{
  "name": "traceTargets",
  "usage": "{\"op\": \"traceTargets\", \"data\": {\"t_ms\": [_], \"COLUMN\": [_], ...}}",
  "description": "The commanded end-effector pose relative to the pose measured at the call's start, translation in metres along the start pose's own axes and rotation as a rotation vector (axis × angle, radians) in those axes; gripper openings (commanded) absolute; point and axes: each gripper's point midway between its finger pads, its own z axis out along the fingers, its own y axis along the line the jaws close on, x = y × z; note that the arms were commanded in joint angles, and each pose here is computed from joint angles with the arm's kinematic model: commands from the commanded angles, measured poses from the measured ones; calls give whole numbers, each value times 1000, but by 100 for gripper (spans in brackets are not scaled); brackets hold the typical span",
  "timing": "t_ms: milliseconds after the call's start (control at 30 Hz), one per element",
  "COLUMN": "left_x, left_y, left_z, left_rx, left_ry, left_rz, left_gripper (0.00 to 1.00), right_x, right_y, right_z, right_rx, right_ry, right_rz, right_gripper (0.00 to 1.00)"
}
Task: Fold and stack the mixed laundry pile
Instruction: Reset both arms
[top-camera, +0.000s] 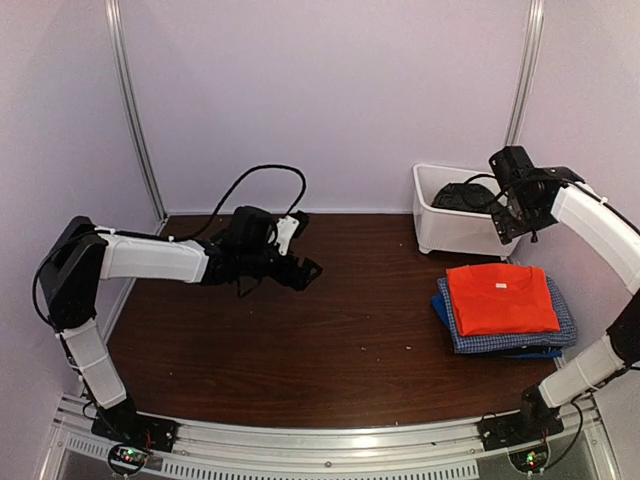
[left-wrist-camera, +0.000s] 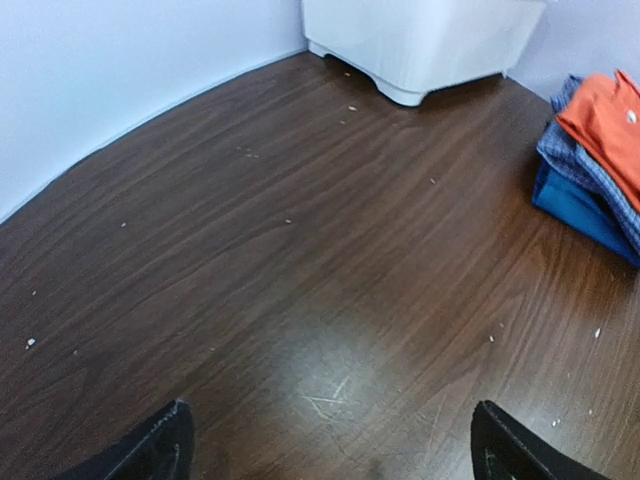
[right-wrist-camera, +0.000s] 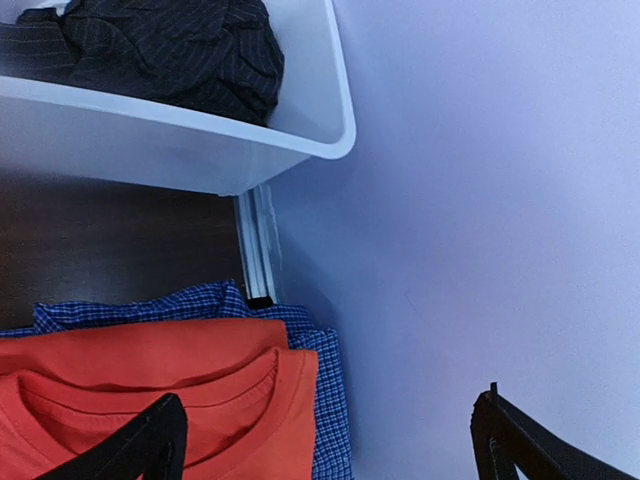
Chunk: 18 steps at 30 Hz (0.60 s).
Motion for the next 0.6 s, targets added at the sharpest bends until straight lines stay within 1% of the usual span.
{"op": "traceTargets", "data": {"t_ms": [0,67,167,200,300,433,500,567], "left_x": [-33,-47,-73,-79,-88,-61,-38,-8], "left_y": [38,57,92,105,136,154,152,151], "left_z": [-23,-43,-86,-102,-150,-188,-196,-199], "left_rx": [8,-68,-249,-308,-384,-488,-513,-535], "left_ry": [-21,-16,-58,-74,-108,-71,-43,3], "left_rz": [-232,-208,-184,-194,-255,-296,-316,-364], "left_gripper": [98,98,98,98,98,98,98,98], "right_x": [-43,-66,-92,-99,-116,-121,-115,-105], "right_y": [26,38,56,64,95,139,158,179], "right_z": [-19,-34,-51,-55,-68,-89,-98,-106], "right_rx": [-254,-373,-524,-571,-744,-1010,-1107,-1187], "right_ry": [-145,-251,-373,-399,-467,-511,-528,-530], "right_rz": [120,156,207,217,243,287,304,301], "right_gripper": [100,100,100,100,100,100,100,100]}}
